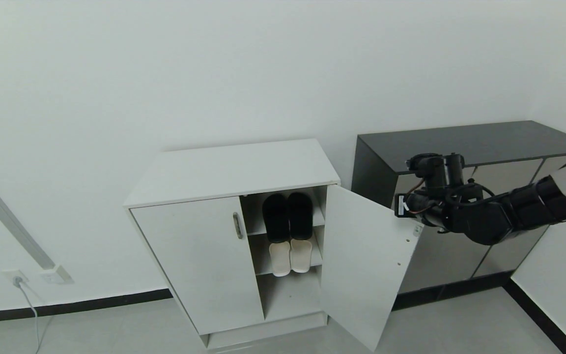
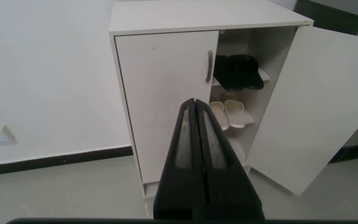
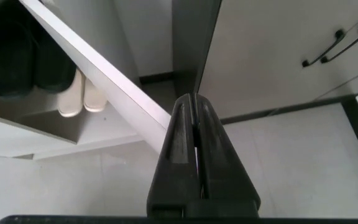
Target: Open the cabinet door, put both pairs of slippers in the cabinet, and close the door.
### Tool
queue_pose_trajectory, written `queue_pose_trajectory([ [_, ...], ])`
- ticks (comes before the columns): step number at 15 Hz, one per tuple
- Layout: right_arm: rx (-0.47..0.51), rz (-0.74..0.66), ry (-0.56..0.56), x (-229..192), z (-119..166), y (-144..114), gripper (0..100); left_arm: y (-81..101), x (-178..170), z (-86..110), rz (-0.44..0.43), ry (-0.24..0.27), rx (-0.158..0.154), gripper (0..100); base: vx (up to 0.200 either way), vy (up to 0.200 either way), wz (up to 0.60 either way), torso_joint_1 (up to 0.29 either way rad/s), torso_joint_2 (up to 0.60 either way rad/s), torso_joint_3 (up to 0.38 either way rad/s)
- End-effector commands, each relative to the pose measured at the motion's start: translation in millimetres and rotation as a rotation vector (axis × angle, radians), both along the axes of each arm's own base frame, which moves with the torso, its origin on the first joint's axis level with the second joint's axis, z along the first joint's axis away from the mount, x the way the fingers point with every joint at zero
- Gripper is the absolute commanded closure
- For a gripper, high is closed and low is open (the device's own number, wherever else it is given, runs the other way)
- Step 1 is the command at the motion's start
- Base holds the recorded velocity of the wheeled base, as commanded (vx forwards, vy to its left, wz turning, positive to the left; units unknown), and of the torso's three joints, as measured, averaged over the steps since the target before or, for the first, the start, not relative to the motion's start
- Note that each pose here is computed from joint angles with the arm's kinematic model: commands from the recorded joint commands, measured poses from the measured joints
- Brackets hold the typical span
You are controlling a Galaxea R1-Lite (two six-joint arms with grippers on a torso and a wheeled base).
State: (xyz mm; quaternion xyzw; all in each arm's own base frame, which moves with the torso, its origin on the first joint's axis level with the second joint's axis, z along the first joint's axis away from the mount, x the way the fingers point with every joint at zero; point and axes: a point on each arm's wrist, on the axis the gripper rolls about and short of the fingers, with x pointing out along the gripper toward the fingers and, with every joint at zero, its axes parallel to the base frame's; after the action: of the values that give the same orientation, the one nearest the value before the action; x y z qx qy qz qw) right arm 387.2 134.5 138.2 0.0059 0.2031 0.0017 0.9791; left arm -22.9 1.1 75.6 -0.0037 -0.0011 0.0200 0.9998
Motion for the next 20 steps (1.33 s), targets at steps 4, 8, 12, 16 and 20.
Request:
queue_pose_trajectory([
  [4, 0.000, 0.010, 0.022, 10.3, -23.5, 2.0, 100, 0.0, 0.1, 0.0, 0.000, 0.001, 0.000, 100, 0.000, 0.000, 0.00, 0.000, 0.00, 0.000],
  [8, 0.000, 0.011, 0.028, 13.0, -30.1, 2.3, 100, 0.0, 0.1, 0.0, 0.000, 0.001, 0.000, 100, 0.000, 0.000, 0.00, 0.000, 0.00, 0.000],
  [12, -0.002, 0.023, 0.035, 8.0, -30.9, 4.1, 100, 0.0, 0.1, 0.0, 0.000, 0.001, 0.000, 100, 0.000, 0.000, 0.00, 0.000, 0.00, 0.000],
  [16, 0.005, 0.109, 0.034, -22.6, -25.8, 30.7, 100, 0.0, 0.1, 0.0, -0.002, 0.001, 0.000, 100, 0.000, 0.000, 0.00, 0.000, 0.00, 0.000],
  [20, 0.028, 0.237, -0.024, -67.2, -12.1, 65.7, 100, 0.0, 0.1, 0.0, 0.000, 0.001, 0.000, 100, 0.000, 0.000, 0.00, 0.000, 0.00, 0.000],
])
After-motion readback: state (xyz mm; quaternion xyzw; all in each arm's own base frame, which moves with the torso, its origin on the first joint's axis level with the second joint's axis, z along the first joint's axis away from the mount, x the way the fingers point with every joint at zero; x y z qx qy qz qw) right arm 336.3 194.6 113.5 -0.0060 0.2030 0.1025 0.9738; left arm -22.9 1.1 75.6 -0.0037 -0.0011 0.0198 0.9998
